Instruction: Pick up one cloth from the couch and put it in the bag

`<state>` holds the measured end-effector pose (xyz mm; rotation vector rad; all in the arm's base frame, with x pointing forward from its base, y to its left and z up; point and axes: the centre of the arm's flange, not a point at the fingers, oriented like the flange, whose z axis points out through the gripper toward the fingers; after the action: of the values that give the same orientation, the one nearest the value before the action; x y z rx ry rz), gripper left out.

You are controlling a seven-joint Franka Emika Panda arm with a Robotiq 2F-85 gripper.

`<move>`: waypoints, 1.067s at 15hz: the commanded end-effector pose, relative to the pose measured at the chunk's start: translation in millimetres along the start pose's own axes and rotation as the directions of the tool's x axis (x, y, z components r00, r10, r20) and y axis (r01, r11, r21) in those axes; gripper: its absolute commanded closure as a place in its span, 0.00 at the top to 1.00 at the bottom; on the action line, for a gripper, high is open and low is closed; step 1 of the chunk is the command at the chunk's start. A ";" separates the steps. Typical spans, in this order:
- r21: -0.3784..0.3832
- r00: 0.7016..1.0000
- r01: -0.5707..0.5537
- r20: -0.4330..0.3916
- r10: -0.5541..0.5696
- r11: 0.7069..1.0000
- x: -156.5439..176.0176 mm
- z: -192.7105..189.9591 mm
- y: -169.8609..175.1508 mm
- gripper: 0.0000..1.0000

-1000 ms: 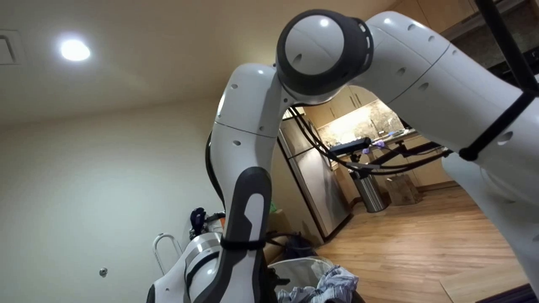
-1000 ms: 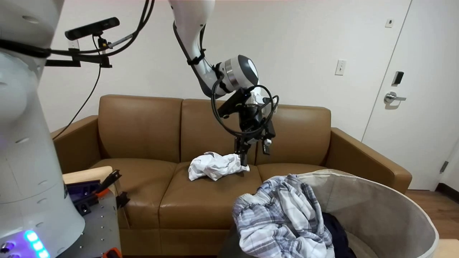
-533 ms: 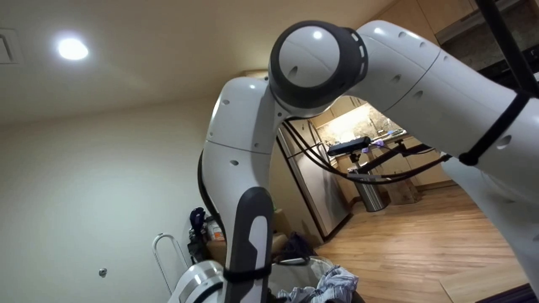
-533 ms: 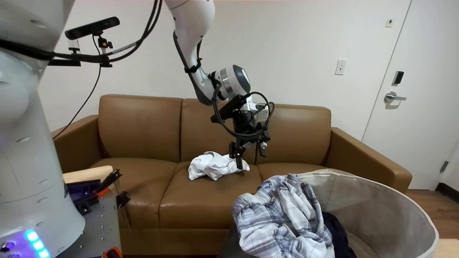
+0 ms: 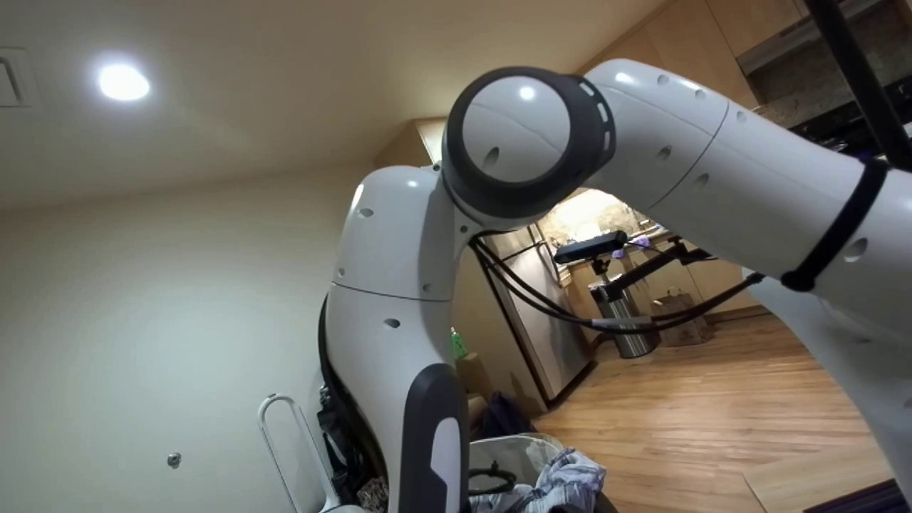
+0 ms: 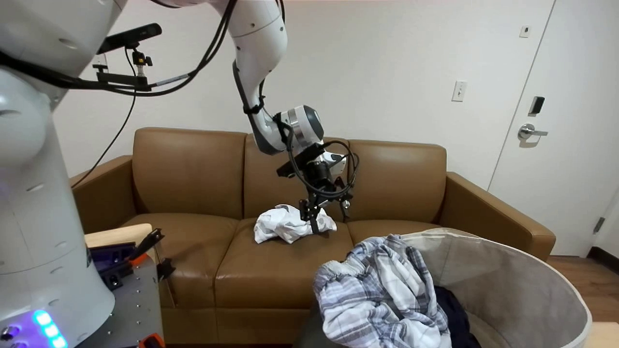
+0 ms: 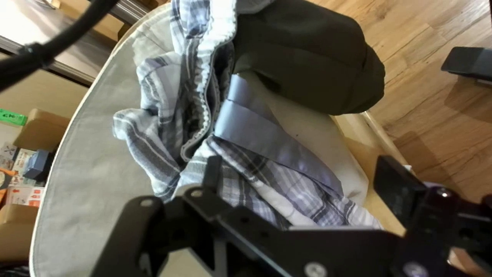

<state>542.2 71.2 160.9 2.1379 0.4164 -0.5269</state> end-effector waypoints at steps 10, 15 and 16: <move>-0.143 0.928 0.371 0.091 -0.361 0.918 53.7 28.6 -49.8 1.00; -0.219 0.858 0.492 0.285 -0.427 0.843 94.3 58.4 -58.8 1.00; -0.235 0.842 0.513 0.328 -0.429 0.826 101.1 65.8 -58.7 1.00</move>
<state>555.6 68.5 60.7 1.7656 0.8136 -0.8612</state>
